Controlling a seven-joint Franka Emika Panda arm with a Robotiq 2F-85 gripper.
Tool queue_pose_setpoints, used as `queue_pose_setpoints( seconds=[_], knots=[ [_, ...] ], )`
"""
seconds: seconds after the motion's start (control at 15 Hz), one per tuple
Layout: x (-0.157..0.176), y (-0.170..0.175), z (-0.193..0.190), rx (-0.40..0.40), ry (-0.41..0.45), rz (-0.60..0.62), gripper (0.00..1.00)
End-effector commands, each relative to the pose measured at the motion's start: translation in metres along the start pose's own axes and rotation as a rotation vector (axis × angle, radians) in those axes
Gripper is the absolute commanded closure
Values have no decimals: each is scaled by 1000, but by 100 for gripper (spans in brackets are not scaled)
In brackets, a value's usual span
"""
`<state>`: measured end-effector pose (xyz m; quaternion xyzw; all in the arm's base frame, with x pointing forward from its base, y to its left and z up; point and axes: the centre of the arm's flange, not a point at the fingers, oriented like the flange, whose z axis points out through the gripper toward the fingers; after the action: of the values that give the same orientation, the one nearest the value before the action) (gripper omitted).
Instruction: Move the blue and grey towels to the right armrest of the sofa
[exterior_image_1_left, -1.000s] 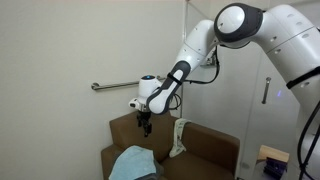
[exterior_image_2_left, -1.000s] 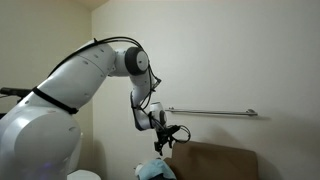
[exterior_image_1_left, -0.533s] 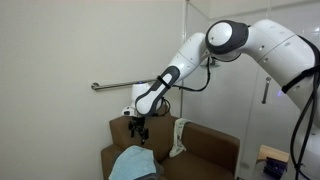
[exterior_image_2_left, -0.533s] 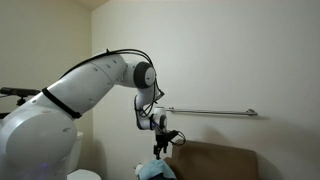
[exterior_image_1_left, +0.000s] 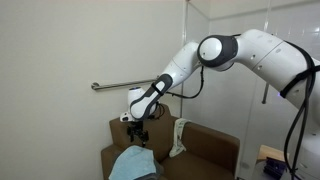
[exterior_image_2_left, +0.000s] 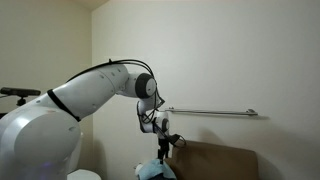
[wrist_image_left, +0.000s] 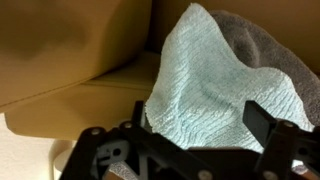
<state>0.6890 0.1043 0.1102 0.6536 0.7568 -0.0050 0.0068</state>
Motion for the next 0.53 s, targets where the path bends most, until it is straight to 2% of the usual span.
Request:
queue_pose_setpoints(
  seconds=[0.0,0.13,0.47],
  knots=[
    [-2,1,0,-2,-9,0,0],
    [-2,2,2,-12,-3,1,0],
    [13,14,22,23,23,-116,0]
  ],
)
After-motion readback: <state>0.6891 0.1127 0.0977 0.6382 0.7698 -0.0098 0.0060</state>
